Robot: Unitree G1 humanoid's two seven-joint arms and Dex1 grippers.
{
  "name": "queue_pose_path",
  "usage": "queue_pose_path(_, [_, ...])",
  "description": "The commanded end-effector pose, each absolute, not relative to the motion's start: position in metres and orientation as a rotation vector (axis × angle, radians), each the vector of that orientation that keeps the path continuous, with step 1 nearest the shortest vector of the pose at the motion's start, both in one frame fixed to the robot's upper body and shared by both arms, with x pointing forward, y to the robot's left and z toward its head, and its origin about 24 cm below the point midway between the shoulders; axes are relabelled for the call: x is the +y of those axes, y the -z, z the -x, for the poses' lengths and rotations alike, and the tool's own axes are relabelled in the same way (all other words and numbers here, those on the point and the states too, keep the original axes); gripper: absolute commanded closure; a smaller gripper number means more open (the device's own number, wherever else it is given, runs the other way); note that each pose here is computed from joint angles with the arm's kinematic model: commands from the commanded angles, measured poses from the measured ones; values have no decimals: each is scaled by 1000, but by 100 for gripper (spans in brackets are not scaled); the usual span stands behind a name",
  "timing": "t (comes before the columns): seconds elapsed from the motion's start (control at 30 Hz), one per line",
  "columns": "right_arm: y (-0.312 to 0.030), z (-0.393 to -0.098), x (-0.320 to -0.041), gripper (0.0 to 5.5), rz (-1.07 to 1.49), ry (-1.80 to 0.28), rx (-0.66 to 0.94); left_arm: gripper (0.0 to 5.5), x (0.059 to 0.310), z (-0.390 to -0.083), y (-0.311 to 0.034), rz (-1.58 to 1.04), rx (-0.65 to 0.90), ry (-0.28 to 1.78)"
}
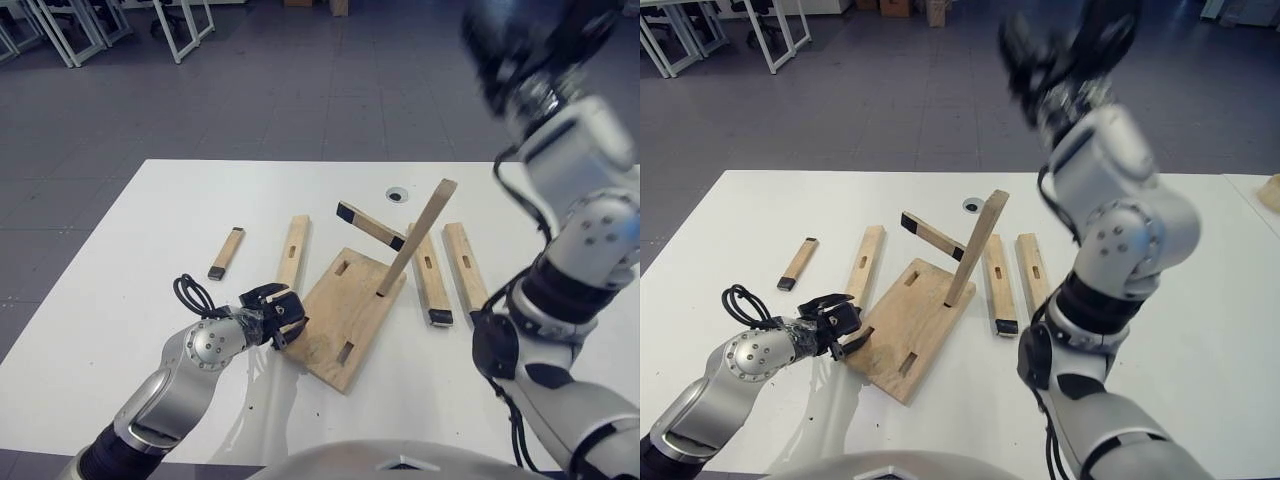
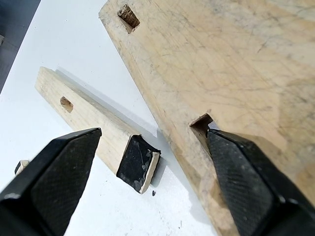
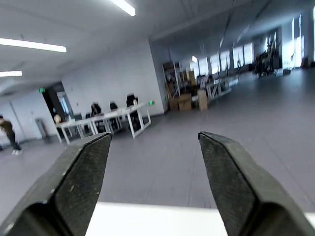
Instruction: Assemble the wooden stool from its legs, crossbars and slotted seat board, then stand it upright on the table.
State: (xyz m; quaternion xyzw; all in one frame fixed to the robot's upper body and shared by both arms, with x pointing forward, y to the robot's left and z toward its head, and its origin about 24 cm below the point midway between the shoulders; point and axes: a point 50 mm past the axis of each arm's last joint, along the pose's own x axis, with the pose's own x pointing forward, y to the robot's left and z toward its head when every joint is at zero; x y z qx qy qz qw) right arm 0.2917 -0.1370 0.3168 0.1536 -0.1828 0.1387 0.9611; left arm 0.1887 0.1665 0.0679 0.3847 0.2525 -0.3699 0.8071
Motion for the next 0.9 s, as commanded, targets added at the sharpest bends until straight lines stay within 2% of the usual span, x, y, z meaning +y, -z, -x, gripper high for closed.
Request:
queue_pose_path(0.03, [-273, -294, -122, 224, -345, -324, -135, 153, 166, -158, -25, -728, 800, 905])
queue_pose_path(0.1, [-202, -285, -111, 224, -302, -355, 153, 153, 166, -159, -25, -733, 800, 910])
queue_pose_path(0.17, [-133, -266, -112, 224, -280, -327, 408, 153, 166, -161, -26, -740, 795, 915])
queue_pose_path(0.2, [-111, -257, -115, 224, -278, -298, 480, 153, 166, -162, -26, -742, 792, 918])
queue_pose_path(0.23, [-104, -253, -119, 224, -290, -267, 496, 153, 165, -162, -26, -741, 790, 918])
queue_pose_path(0.3, [-118, -260, -124, 224, -335, -229, 404, 153, 164, -161, -26, -733, 791, 913])
queue_pose_path(0.43, [-187, -279, -140, 224, -459, -193, 55, 153, 163, -156, -24, -715, 802, 906])
queue_pose_path(0.53, [-243, -271, -160, 224, -478, -179, -199, 153, 163, -153, -24, -663, 815, 876])
queue_pose_path(0.63, [-253, -256, -180, 224, -322, -99, -249, 153, 158, -151, -34, -521, 814, 793])
queue_pose_path(0.67, [-250, -251, -186, 224, -234, -61, -230, 153, 156, -150, -39, -481, 810, 768])
queue_pose_path(0.7, [-234, -246, -190, 224, -50, -64, -127, 153, 153, -149, -45, -434, 806, 737])
queue_pose_path(0.77, [-181, -228, -186, 224, 376, -207, 203, 153, 147, -148, -56, -327, 798, 670])
queue_pose_path(0.8, [-156, -216, -186, 224, 491, -284, 335, 153, 144, -149, -63, -281, 785, 645])
queue_pose_path(0.83, [-142, -206, -185, 224, 541, -331, 404, 153, 142, -151, -68, -253, 771, 629])
queue_pose_path(0.9, [-126, -195, -184, 224, 600, -387, 458, 153, 142, -157, -77, -245, 743, 601])
